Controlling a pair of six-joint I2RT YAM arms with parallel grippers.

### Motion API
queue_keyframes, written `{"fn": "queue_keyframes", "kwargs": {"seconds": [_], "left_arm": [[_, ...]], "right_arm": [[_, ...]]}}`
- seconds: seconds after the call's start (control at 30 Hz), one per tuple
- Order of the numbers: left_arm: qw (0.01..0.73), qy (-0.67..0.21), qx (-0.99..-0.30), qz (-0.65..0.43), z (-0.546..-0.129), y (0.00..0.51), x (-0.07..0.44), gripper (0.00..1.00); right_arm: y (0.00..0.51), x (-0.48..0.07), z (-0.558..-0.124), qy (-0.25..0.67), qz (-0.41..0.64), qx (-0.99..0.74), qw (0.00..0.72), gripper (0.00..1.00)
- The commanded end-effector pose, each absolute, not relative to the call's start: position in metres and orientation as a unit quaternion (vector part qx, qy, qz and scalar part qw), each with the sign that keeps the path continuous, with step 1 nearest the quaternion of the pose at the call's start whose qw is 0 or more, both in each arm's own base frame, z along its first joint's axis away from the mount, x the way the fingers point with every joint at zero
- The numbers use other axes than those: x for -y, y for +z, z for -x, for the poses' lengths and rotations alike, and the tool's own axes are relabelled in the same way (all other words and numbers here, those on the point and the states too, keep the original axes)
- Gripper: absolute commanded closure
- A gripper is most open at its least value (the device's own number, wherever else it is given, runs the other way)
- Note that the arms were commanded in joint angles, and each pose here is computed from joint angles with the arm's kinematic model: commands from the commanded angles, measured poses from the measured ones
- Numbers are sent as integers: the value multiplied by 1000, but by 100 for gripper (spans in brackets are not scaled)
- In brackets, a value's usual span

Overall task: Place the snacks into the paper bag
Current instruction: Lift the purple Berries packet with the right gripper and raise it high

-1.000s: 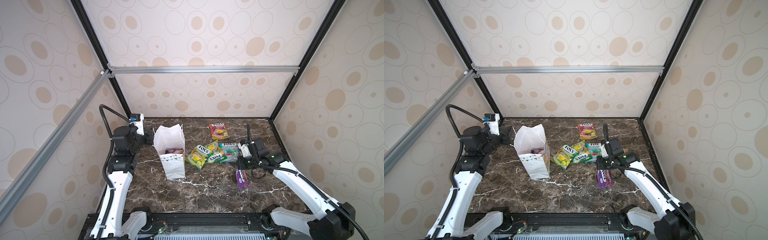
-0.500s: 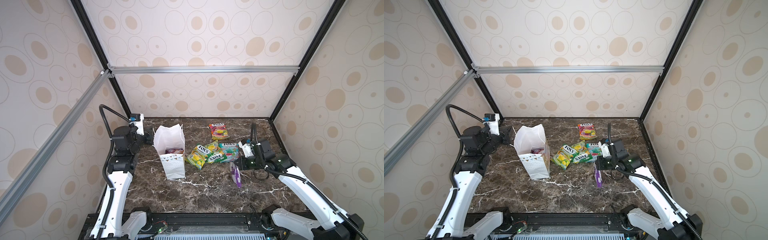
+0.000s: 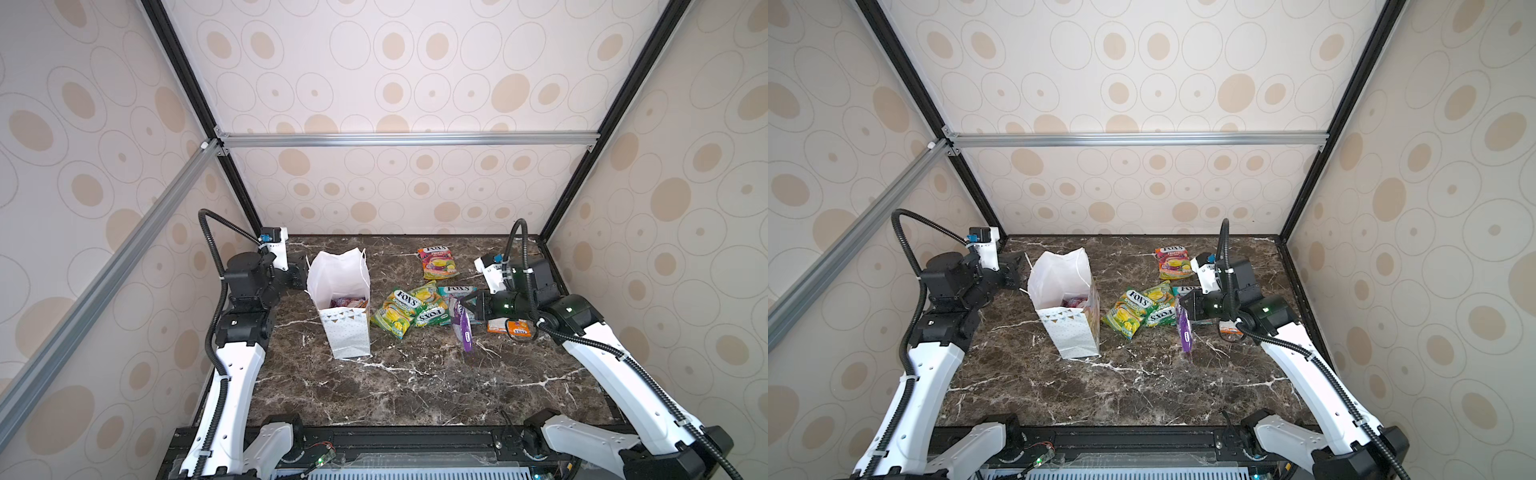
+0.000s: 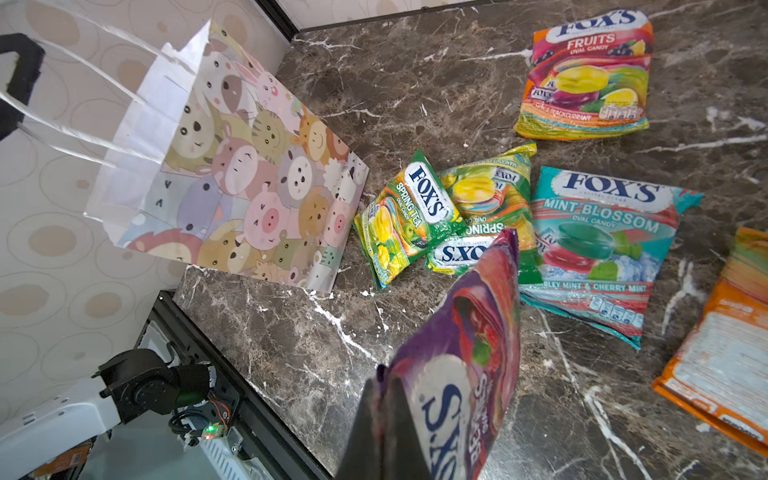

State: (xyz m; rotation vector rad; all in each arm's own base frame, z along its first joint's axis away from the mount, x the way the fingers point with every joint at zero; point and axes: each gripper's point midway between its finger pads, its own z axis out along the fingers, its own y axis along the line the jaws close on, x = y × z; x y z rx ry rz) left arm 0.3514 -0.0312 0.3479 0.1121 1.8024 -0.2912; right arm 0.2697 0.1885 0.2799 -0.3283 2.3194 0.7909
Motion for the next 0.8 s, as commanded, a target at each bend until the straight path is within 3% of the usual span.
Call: {"fn": "queue_keyframes", "kwargs": {"seconds": [0.0,0.77], "left_arm": [[629,-123,-766,-54,-347,364,30,100],[630,-123,-765,-54,-346,366,30,100]], "right_arm": [[320,-203,-272,311,173,-857,372,100],[430,-273,-296,322,274,-796,433,100]]}}
